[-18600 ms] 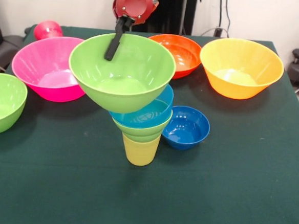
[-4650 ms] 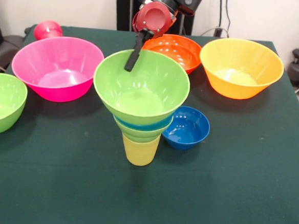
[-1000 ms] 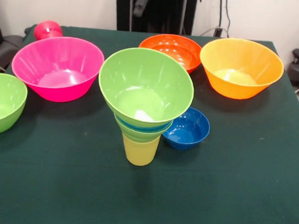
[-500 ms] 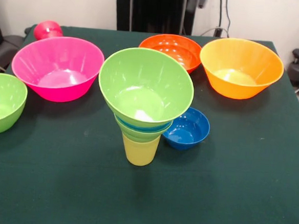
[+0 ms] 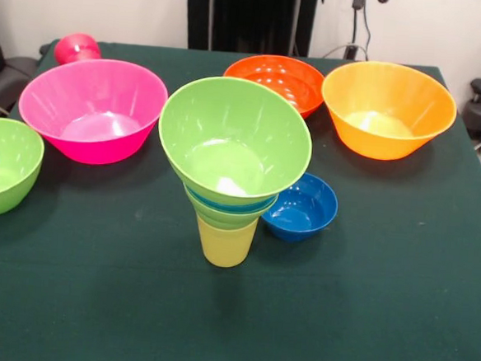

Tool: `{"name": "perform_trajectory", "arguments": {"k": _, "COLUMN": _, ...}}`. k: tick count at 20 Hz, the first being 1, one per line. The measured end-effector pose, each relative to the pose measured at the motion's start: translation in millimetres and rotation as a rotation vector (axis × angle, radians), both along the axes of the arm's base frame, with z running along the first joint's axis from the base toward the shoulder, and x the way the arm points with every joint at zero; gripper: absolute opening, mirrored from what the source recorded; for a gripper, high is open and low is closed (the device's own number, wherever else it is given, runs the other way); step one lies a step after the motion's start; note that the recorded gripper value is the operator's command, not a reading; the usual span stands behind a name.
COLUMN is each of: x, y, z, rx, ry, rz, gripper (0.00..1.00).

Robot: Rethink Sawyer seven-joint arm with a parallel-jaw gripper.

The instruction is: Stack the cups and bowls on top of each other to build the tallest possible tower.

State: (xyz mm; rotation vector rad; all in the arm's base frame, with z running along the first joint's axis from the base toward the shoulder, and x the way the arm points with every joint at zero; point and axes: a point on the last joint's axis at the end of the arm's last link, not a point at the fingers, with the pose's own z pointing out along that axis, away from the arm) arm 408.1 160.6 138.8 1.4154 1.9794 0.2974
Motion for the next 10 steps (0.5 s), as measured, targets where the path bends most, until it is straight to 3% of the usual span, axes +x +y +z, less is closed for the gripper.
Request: {"name": "perform_trajectory", "arguments": {"k": 10, "x": -87.1, "y": -16, "z": -53, "rx": -0.102, "ry": 0.010, "rz": 0.077, "gripper": 1.00}}
